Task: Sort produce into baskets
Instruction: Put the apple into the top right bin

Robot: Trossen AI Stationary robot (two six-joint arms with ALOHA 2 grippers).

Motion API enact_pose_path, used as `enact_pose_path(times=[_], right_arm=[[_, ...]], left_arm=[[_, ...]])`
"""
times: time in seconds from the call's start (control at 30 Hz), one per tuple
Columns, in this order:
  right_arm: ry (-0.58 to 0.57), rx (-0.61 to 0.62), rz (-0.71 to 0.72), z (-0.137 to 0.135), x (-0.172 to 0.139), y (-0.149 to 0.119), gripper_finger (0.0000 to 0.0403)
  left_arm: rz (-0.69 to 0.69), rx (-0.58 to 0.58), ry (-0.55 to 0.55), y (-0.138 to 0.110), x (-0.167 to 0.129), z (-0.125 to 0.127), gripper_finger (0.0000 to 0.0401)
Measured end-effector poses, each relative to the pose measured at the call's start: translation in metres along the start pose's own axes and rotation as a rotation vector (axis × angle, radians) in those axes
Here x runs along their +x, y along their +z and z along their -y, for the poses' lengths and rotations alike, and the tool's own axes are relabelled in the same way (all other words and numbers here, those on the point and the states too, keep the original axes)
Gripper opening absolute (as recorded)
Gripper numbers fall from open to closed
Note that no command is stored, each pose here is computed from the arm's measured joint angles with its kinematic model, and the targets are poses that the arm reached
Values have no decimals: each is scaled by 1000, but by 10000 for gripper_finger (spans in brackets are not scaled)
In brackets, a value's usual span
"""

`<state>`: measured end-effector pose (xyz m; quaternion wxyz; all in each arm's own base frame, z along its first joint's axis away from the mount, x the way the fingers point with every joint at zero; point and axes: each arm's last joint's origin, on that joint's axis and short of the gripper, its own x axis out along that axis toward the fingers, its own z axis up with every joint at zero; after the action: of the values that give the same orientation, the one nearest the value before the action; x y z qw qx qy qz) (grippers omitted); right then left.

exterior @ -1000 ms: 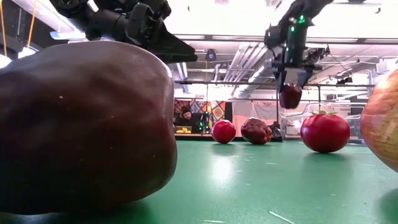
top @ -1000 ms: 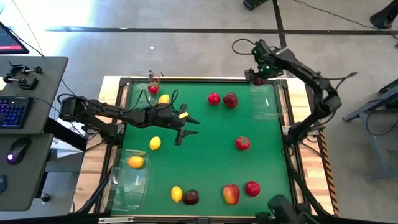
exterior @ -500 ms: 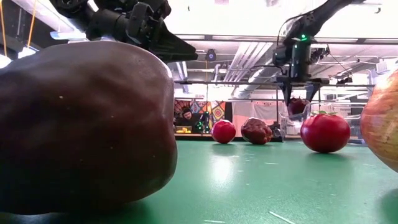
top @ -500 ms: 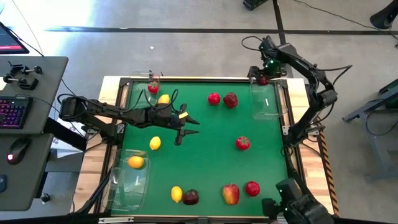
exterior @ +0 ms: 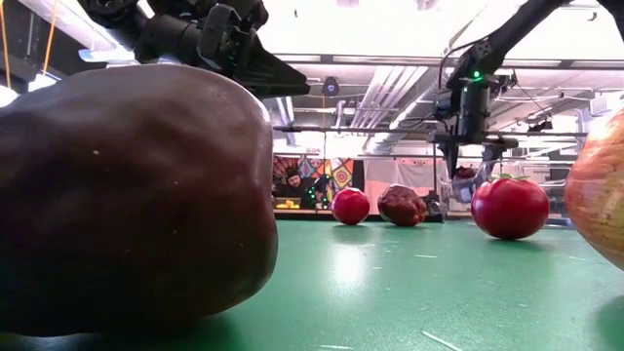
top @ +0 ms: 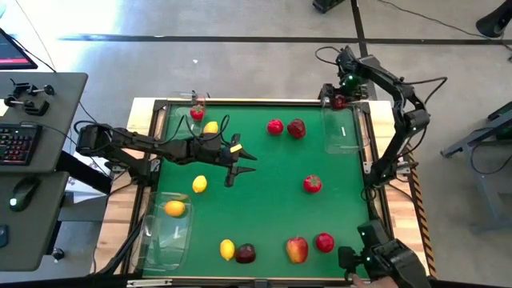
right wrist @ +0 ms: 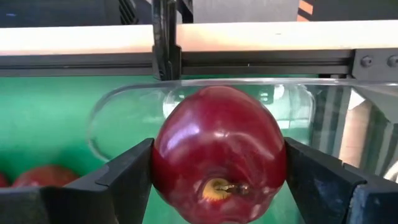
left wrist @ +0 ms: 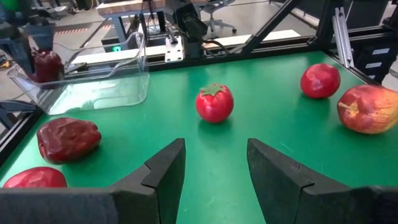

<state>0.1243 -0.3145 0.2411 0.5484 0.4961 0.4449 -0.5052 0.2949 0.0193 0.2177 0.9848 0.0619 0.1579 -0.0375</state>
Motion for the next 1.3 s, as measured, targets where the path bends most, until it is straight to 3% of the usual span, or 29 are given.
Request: enact_pose_path(times=[0.3,0.77,1.3], right_arm=[[1,2,-50,-2,19,5,303],[22,58,-50,-3,20,6,303],[37,-65,-42,-17,21,2,322]], left_arm=[[0,0,0,0,0,0,158],[0,1,-1,0,0,0,158],[-2,0,-1,0,0,0,158]])
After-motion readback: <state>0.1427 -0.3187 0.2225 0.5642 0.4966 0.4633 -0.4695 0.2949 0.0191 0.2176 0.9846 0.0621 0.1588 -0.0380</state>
